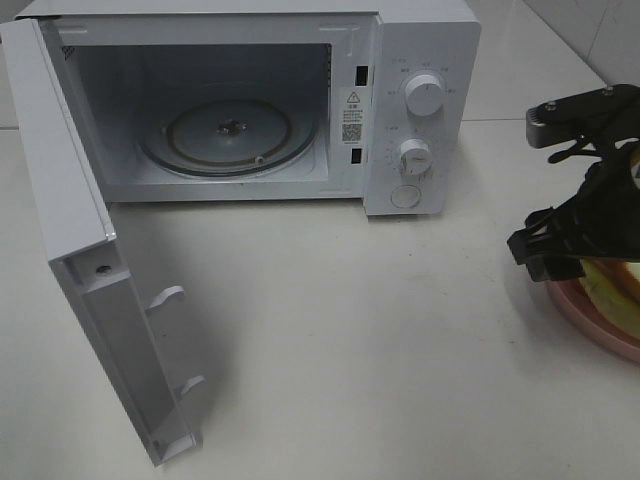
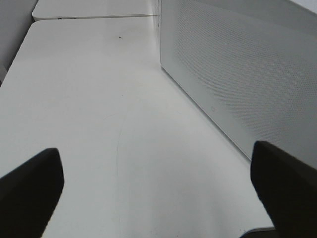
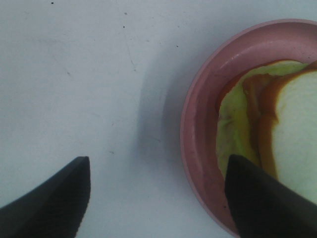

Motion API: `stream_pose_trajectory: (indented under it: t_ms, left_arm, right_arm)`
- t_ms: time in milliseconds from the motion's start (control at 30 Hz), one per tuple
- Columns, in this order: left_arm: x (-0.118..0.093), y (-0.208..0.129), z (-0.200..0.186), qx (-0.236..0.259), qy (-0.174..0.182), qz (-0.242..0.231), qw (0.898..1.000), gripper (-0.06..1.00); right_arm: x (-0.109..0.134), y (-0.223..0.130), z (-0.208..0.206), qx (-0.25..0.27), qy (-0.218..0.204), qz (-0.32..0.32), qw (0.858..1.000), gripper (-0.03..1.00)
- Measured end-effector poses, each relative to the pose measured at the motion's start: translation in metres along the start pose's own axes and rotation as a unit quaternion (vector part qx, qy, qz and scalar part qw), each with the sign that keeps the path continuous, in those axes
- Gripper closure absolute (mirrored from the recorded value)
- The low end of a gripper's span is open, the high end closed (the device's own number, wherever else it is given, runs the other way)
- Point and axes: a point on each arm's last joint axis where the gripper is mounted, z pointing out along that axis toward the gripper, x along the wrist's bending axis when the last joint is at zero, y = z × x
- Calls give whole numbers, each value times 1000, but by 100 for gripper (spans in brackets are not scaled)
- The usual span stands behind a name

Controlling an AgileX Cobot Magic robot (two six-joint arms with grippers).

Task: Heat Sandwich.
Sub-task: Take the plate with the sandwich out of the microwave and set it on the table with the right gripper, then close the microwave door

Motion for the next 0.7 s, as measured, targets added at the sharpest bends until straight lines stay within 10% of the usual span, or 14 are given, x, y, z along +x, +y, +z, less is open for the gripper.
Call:
stream_pose_trajectory:
  t_ms: [700]
  left_arm:
    - [0, 0, 0, 0, 0, 0, 1000, -2]
  right_arm:
    - [-15, -59, -114, -66, 74, -16, 995, 21]
